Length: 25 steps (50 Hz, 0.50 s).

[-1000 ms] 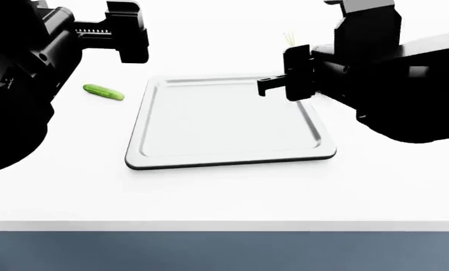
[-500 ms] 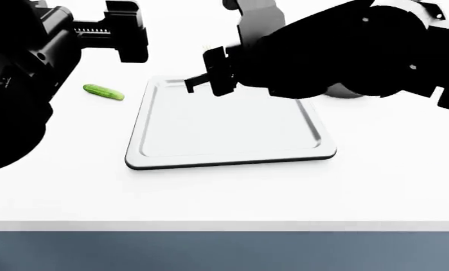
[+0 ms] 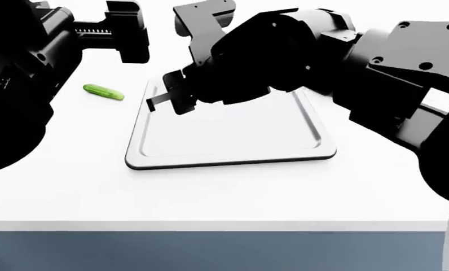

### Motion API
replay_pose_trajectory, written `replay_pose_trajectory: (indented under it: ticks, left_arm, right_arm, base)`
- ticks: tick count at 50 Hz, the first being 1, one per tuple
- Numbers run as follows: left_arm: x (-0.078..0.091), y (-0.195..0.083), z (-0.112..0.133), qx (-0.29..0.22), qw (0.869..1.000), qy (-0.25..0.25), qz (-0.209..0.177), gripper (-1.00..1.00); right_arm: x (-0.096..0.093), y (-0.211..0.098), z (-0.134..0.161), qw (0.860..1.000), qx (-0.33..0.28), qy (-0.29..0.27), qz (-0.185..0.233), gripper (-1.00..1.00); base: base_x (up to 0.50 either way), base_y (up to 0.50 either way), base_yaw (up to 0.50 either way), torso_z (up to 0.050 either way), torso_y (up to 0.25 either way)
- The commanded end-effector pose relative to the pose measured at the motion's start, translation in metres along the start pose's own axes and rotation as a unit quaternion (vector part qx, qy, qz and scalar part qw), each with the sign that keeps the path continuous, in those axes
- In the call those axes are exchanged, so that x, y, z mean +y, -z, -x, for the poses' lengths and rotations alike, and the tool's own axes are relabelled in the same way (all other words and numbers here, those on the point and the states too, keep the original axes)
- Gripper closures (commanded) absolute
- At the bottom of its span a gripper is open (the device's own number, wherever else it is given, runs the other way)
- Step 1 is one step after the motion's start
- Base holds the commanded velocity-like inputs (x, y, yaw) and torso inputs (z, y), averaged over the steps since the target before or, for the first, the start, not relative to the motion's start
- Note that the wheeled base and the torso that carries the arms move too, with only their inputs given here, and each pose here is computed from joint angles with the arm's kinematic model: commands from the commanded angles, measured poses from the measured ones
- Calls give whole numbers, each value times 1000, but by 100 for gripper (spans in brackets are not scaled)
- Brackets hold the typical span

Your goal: Place the two vegetables and bowl onto the tray for setting up a vegetable dip station.

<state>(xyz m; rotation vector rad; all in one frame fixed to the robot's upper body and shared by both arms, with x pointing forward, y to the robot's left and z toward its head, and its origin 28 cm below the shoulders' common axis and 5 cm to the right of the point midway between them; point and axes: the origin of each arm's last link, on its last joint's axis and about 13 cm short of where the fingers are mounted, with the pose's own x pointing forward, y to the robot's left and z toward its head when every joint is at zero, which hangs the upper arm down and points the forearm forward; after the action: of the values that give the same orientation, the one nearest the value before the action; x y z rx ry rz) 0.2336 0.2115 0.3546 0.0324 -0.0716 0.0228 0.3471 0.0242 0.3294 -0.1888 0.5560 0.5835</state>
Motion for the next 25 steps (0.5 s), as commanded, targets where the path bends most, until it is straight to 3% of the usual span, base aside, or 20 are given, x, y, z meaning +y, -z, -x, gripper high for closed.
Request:
replay_pose_trajectory:
  ticks: [1, 25]
  left_arm:
    - [0, 0, 0, 1, 1000, 1, 2, -100]
    - [-1, 1, 0, 3, 1000, 5, 3, -100]
  right_arm:
    - [11, -1, -6, 1000, 14, -24, 9, 100]
    - [17, 7, -11, 999, 30, -34, -7, 100]
  base:
    - [0, 0, 0, 0, 0]
    - [0, 0, 0, 0, 0]
